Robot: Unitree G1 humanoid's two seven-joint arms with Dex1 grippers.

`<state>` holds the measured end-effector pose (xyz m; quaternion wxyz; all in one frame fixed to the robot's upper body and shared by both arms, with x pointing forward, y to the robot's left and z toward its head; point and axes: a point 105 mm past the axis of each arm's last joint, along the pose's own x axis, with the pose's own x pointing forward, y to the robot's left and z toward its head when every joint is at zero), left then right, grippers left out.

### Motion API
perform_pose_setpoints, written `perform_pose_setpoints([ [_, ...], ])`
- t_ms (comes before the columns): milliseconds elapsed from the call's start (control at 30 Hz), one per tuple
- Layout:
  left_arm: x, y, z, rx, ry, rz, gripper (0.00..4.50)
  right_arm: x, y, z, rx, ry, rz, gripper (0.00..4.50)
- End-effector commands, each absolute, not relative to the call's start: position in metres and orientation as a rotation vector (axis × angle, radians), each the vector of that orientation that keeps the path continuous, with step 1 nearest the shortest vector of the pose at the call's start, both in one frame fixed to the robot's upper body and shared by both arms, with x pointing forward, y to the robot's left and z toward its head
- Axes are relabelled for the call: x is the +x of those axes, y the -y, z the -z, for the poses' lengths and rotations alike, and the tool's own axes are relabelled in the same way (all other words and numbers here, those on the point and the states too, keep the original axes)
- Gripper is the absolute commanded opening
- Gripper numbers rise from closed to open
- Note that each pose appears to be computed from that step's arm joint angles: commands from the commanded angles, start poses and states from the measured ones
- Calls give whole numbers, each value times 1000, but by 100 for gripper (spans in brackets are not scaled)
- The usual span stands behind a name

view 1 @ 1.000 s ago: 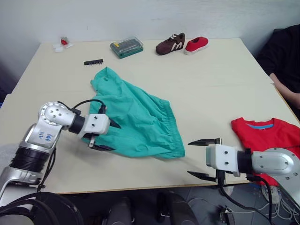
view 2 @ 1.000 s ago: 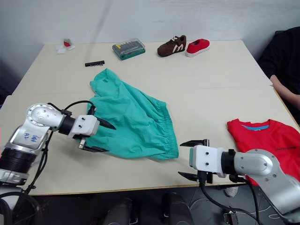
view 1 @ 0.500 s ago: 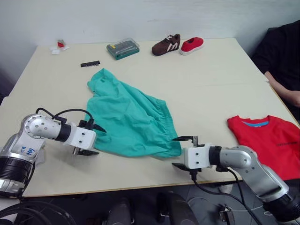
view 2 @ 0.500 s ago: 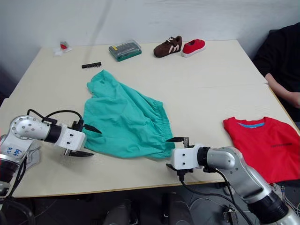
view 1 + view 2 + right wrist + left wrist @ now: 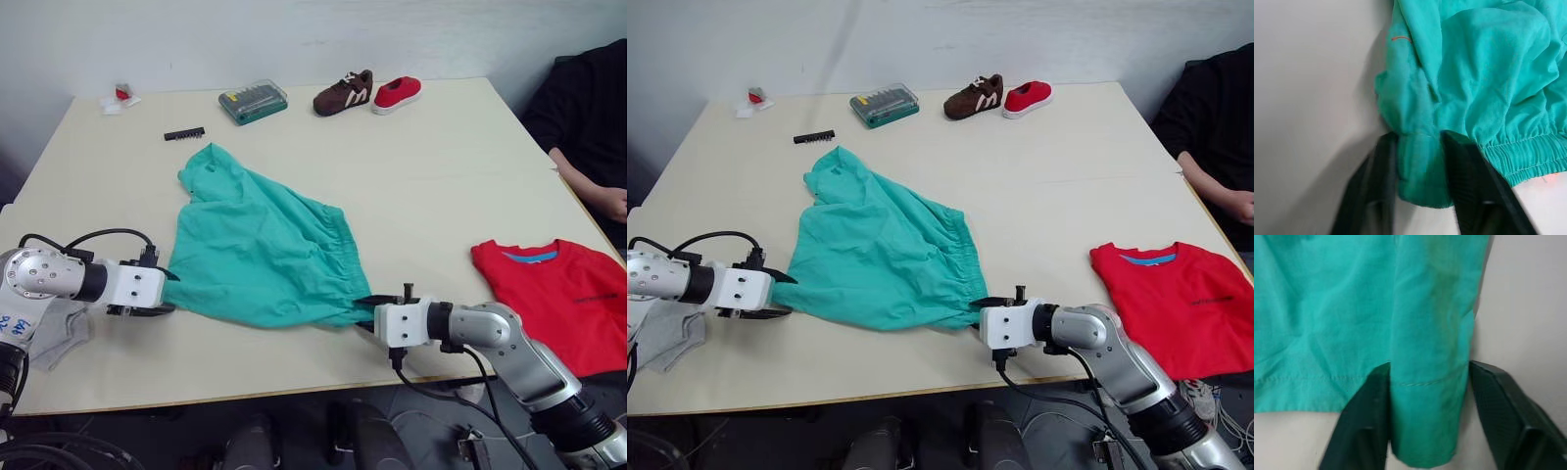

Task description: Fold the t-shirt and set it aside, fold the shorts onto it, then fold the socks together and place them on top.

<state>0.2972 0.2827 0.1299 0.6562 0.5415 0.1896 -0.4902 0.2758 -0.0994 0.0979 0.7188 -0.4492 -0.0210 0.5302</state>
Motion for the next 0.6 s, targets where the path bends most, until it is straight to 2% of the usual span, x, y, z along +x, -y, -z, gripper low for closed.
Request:
perform_pose_setpoints([
  [33,298,-291,-128,1219,-471,1084,144,279,96,-103,-1005,80,-1171,17],
  [67,298,-290,-128,1208,-473,1084,111,279,97,-104,-1001,80,-1170,0],
  [167,296,-289,-126,1182,-485,1096,9,277,101,-106,-976,72,-1182,0],
  [267,283,-282,-128,1074,-512,1169,1,266,109,-110,-903,25,-1245,0],
  [333,267,-271,-132,917,-543,1258,1,247,114,-118,-766,-43,-1342,0],
  [400,236,-261,-138,711,-664,1400,1,228,119,-136,-601,-107,-1431,0],
  [533,184,-252,-151,480,-937,1576,1,219,130,-155,-450,-199,-1472,0],
  [600,191,-243,-155,481,-851,1578,1,220,135,-157,-404,-252,-1473,0],
])
